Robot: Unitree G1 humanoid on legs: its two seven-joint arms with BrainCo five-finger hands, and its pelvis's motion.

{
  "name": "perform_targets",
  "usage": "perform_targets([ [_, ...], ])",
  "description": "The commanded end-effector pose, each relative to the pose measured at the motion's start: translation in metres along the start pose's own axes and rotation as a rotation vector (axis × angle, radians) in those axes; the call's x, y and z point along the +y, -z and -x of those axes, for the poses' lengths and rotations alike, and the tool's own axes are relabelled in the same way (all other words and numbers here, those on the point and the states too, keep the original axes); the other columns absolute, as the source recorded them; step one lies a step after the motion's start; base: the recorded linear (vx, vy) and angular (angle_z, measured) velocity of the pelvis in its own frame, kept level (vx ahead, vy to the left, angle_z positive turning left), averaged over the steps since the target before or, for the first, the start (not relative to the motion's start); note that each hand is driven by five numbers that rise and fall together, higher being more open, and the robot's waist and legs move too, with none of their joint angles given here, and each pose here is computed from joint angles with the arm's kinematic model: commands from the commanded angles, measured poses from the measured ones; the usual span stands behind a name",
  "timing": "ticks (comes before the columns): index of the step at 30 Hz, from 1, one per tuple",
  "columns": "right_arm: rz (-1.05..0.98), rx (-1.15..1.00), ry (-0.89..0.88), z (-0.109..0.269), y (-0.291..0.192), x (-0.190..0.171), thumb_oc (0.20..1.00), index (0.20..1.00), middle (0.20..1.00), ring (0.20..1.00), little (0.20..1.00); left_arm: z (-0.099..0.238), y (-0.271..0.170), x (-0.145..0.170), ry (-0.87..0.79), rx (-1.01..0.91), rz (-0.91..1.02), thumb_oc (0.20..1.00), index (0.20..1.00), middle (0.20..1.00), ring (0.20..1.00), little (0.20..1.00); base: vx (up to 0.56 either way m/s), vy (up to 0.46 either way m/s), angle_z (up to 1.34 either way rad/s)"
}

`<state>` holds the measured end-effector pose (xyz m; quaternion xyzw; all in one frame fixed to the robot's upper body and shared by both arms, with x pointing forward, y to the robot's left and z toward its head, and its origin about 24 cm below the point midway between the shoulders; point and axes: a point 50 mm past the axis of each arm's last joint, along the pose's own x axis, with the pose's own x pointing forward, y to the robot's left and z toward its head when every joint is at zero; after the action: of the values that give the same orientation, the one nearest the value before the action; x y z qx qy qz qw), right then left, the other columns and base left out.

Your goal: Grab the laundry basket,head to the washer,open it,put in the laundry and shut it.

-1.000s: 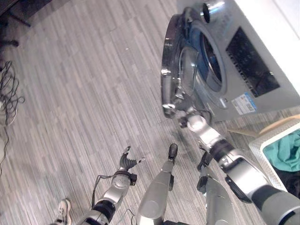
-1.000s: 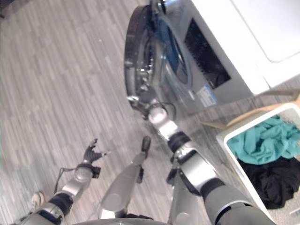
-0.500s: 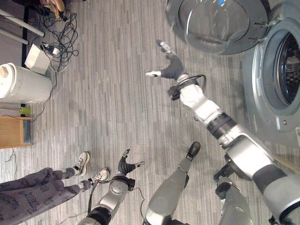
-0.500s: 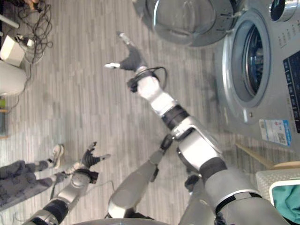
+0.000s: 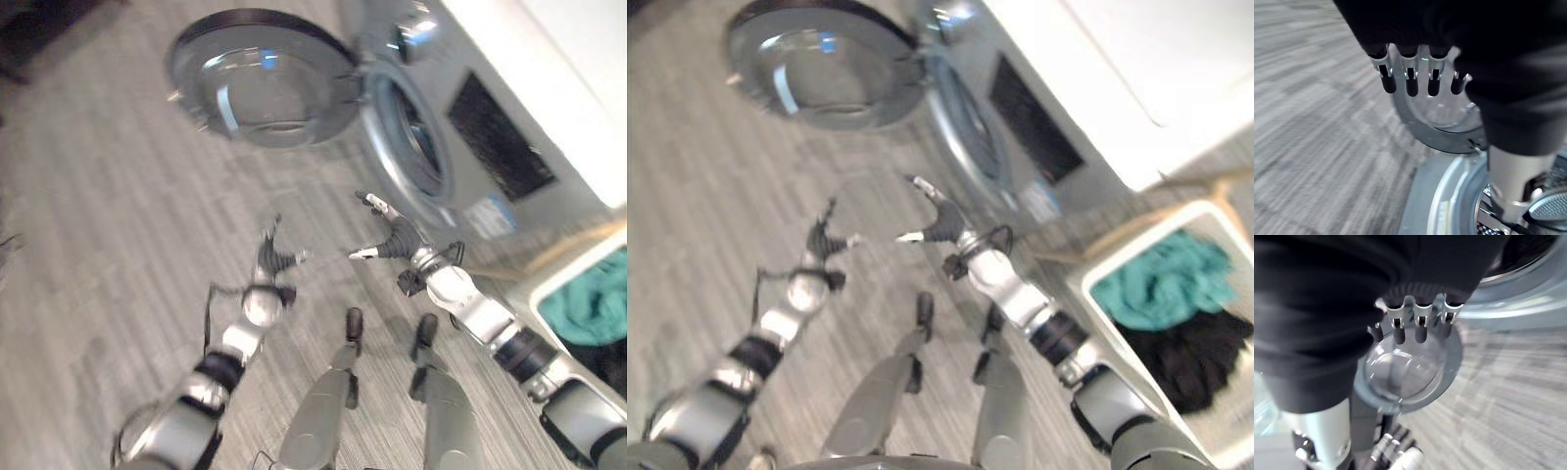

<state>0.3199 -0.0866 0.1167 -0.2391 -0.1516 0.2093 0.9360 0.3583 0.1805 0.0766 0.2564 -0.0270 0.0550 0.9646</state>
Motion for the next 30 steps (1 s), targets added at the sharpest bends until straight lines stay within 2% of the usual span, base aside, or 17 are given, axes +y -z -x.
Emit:
perform_targets([
  [1, -0.046, -0.173, -0.037, -0.010, -0.033, 0.001, 1.000, 1.000, 1.000, 1.000, 1.000, -0.023, -0.005, 0.051, -0.192, 0.027, -0.116, 1.000, 1.000, 1.000, 1.000, 1.000, -0.05, 0.058, -0.63],
  [2, -0.062, -0.176, -0.044, -0.007, -0.032, 0.001, 1.000, 1.000, 1.000, 1.000, 1.000, -0.032, -0.014, 0.067, -0.244, 0.024, -0.144, 1.000, 1.000, 1.000, 1.000, 1.000, -0.06, 0.049, -0.52],
  [3, -0.068, -0.170, -0.061, 0.001, -0.027, 0.003, 1.000, 1.000, 1.000, 1.000, 1.000, -0.042, -0.023, 0.098, -0.324, 0.045, -0.209, 1.000, 1.000, 1.000, 1.000, 1.000, -0.04, 0.037, -0.51],
  [4, -0.067, -0.171, -0.060, 0.001, -0.027, 0.002, 1.000, 1.000, 1.000, 1.000, 1.000, -0.043, -0.023, 0.098, -0.323, 0.044, -0.209, 1.000, 1.000, 1.000, 1.000, 1.000, -0.04, 0.025, -0.49],
  [6, -0.085, -0.168, -0.059, 0.011, -0.022, -0.001, 1.000, 1.000, 1.000, 1.000, 1.000, -0.047, -0.027, 0.127, -0.413, 0.084, -0.221, 1.000, 1.000, 1.000, 1.000, 1.000, -0.02, 0.007, -0.36],
  [13, -0.151, -0.182, -0.012, 0.034, -0.019, -0.013, 1.000, 1.000, 1.000, 1.000, 1.000, -0.033, -0.001, 0.161, -0.517, 0.210, -0.299, 1.000, 1.000, 1.000, 1.000, 1.000, 0.01, -0.011, -0.17],
  [20, -0.134, -0.173, 0.035, 0.046, -0.014, -0.023, 1.000, 1.000, 1.000, 1.000, 1.000, -0.011, 0.031, 0.180, -0.537, 0.297, -0.351, 1.000, 1.000, 1.000, 1.000, 1.000, 0.01, -0.002, -0.06],
  [25, -0.123, -0.143, 0.055, 0.049, -0.007, -0.023, 1.000, 1.000, 1.000, 1.000, 1.000, 0.003, 0.053, 0.174, -0.518, 0.338, -0.342, 1.000, 1.000, 1.000, 1.000, 1.000, 0.00, -0.020, 0.03],
  [26, -0.114, -0.127, 0.071, 0.050, -0.004, -0.023, 1.000, 1.000, 1.000, 1.000, 1.000, 0.008, 0.061, 0.158, -0.479, 0.332, -0.311, 1.000, 1.000, 1.000, 1.000, 1.000, 0.00, -0.014, 0.05],
  [28, -0.102, -0.121, 0.075, 0.050, -0.003, -0.023, 1.000, 1.000, 1.000, 1.000, 1.000, 0.012, 0.067, 0.146, -0.442, 0.328, -0.296, 1.000, 1.000, 1.000, 1.000, 1.000, 0.04, -0.014, 0.04],
  [29, -0.081, -0.117, 0.098, 0.051, -0.003, -0.025, 1.000, 1.000, 1.000, 1.000, 1.000, 0.025, 0.081, 0.111, -0.352, 0.317, -0.224, 1.000, 1.000, 1.000, 1.000, 1.000, 0.06, -0.010, 0.04],
  [30, -0.081, -0.116, 0.097, 0.052, -0.003, -0.024, 1.000, 1.000, 1.000, 1.000, 1.000, 0.026, 0.082, 0.111, -0.352, 0.318, -0.224, 1.000, 1.000, 1.000, 1.000, 1.000, 0.12, 0.020, 0.04],
])
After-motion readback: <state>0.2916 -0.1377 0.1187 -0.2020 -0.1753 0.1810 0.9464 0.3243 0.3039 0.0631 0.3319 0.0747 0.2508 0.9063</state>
